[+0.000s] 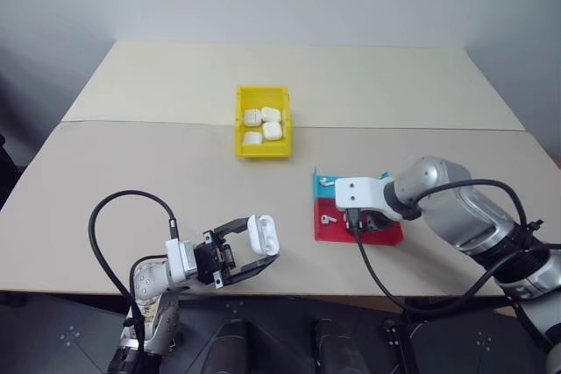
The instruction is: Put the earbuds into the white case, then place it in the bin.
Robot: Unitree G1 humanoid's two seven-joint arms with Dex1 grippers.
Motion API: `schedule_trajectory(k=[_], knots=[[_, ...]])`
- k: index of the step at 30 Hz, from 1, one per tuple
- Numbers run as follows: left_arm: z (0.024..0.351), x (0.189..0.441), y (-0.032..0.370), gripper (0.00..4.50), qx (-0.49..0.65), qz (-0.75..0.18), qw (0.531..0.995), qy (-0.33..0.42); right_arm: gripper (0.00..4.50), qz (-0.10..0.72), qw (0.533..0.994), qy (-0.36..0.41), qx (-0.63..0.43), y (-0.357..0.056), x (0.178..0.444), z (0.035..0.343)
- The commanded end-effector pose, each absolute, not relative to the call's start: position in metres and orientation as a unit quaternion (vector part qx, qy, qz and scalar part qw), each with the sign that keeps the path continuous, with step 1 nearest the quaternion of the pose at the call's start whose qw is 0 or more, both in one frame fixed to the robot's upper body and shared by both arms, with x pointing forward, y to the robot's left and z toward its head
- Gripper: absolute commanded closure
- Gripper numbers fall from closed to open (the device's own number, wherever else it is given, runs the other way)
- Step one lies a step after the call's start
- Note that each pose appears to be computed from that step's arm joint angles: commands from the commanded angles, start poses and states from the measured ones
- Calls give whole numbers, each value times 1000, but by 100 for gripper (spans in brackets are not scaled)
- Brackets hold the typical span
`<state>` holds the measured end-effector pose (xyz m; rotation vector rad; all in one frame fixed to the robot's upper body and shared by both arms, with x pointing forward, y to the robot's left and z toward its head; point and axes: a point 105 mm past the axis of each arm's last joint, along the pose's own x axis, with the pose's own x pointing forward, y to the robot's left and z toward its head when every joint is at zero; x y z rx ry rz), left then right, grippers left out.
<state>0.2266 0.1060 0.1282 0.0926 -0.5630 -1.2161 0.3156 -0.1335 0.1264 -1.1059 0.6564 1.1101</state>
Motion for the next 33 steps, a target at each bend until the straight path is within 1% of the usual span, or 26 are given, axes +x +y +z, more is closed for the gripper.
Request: schedule_trajectory(k=[1,11,14,16,24,26,29,32,33], knots=[[135,225,107,178,52,-561,780,-274,259,488,662,279,-495,-133,317,129],[134,226,107,178,56,-559,781,-273,259,492,659,277,-498,-132,316,127],[134,226,107,178,57,-559,781,-272,318,493,657,278,-499,-132,316,127],[134,227,107,178,57,-559,781,-272,378,494,655,278,-500,-133,316,127],[134,227,107,178,59,-557,782,-273,378,495,653,279,-500,-133,315,125],[134,227,107,178,60,-556,783,-273,388,496,652,280,-500,-133,315,125],[135,227,107,178,59,-556,783,-273,388,497,651,279,-502,-133,314,125],[136,227,106,178,57,-556,781,-277,388,499,655,275,-496,-131,312,128],[138,226,104,178,58,-561,777,-280,388,504,661,266,-489,-130,309,135]])
